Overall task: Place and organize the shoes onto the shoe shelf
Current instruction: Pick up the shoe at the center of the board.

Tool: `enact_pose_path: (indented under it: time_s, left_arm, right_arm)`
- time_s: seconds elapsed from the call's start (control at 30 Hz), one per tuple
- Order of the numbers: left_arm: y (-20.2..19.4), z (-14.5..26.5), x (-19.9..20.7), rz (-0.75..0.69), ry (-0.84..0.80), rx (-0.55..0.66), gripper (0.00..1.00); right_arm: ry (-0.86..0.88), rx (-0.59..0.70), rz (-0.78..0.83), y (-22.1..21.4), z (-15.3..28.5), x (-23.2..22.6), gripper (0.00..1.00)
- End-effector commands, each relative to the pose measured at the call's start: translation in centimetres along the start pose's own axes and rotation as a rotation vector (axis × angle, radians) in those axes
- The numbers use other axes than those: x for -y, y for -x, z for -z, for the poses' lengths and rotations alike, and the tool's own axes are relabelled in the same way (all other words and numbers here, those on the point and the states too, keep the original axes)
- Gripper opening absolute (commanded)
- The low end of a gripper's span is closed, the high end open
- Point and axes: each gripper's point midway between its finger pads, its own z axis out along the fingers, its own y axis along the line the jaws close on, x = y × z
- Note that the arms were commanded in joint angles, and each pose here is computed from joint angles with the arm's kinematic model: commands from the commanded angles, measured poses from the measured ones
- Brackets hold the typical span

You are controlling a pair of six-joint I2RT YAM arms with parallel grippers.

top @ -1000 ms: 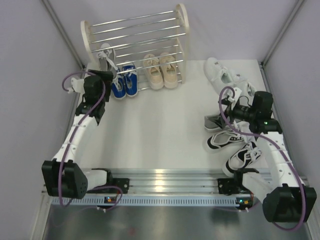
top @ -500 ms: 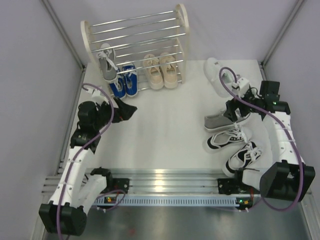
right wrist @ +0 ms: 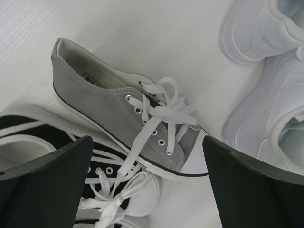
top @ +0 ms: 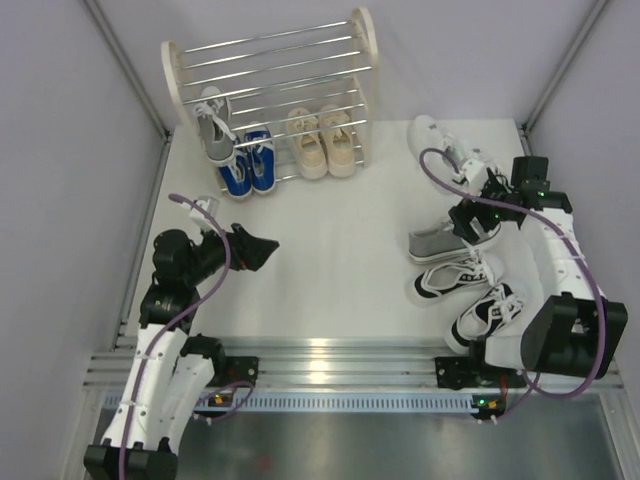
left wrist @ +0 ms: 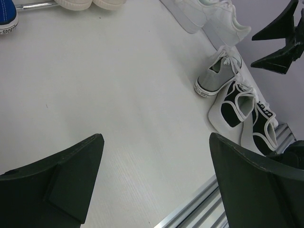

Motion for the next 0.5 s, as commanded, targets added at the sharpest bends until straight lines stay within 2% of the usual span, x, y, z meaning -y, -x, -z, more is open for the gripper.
enact_pose_path:
  time_s: [0.0, 0.1, 0.2, 0.3, 0.47]
  left_arm:
    - [0.0, -0.1, 0.2, -0.028, -0.022, 0.002, 0.98]
    - [0.0, -0.1, 0.2, -0.028, -0.02, 0.003, 0.98]
    - [-0.1, -0.2, 0.0, -0.026, -0.017, -0.001, 0.98]
    - [-0.2, -0.2, -0.1, -0.024, -0.014, -0.004, 0.98]
    - [-0.3, -0.3, -0.1, -0.023, -0.015, -0.009, 0.98]
  right_arm:
    - [0.058, 0.038, 0.303, 0.1, -0.2, -0.4, 1.0]
    - [0.118, 0.041, 0.218, 0.8, -1.1, -0.1, 1.0]
    - [0.204, 0.018, 0.136, 1.2, -2.6, -0.5, 0.93]
    - [0.184, 0.017, 0.156, 1.1, -4.0, 0.0, 0.92]
    - [0.251, -0.057, 0.206, -0.3, -5.8, 0.1, 0.91]
